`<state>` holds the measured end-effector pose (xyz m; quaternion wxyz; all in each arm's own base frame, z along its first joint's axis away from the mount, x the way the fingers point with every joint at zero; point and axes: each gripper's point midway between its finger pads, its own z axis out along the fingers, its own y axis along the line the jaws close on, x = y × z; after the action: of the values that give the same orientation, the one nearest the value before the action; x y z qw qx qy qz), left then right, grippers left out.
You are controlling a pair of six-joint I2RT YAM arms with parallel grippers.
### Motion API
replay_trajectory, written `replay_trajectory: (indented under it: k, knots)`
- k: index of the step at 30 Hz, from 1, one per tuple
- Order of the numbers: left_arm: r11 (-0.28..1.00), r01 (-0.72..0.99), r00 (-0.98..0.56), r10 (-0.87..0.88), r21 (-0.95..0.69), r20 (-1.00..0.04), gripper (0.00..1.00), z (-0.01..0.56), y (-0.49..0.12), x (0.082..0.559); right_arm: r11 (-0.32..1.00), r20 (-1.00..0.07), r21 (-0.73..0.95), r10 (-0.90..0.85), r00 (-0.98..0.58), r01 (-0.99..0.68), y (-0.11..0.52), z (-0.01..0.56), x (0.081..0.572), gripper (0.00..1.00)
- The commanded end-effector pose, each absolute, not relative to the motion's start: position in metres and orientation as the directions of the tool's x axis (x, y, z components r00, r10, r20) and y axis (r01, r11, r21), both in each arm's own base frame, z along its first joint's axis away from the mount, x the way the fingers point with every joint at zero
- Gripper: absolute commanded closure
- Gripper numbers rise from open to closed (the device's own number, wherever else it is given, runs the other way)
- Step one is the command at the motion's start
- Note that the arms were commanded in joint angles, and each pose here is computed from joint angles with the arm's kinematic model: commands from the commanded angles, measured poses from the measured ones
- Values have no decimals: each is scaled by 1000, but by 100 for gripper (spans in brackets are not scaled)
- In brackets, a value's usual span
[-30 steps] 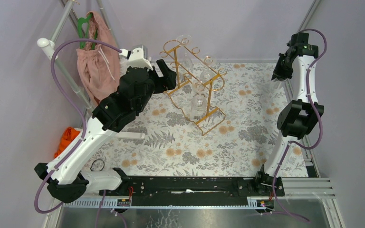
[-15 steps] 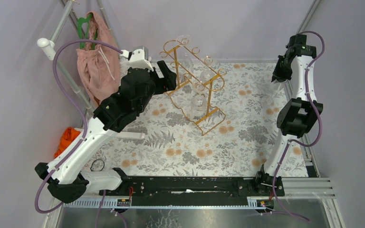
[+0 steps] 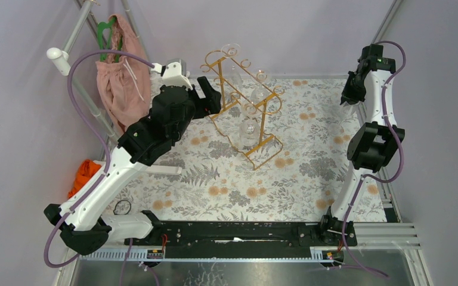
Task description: Take the wine glass off the wine glass rack
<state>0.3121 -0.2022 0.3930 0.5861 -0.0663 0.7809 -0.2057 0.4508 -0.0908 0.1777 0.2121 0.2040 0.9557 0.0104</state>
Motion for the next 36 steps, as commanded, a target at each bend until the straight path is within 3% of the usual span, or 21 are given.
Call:
replay_trajectory:
  k: [1, 3, 7, 10, 22, 36]
  knots:
    - [904, 136, -265, -362, -406, -894, 10, 402, -196, 313, 912, -364, 53, 396, -843, 406, -95, 166, 444, 100]
    - [904, 133, -266, -362, -406, -893, 10, 401, -195, 314, 908, -366, 44, 404, -839, 418, -97, 166, 443, 95]
    - [902, 134, -265, -366, -410, -892, 10, 403, -196, 314, 903, -388, 48, 411, -825, 427, -98, 175, 444, 75]
    - [899, 137, -265, -371, -416, -890, 10, 404, -196, 314, 903, -405, 61, 412, -816, 426, -97, 183, 445, 69]
    - [895, 148, -277, -371, -421, -887, 10, 404, -202, 317, 894, -516, 103, 422, -745, 435, -94, 237, 441, 64]
    - [888, 151, -302, -376, -434, -876, 10, 399, -212, 322, 886, -696, 143, 407, -592, 442, -91, 329, 402, 61]
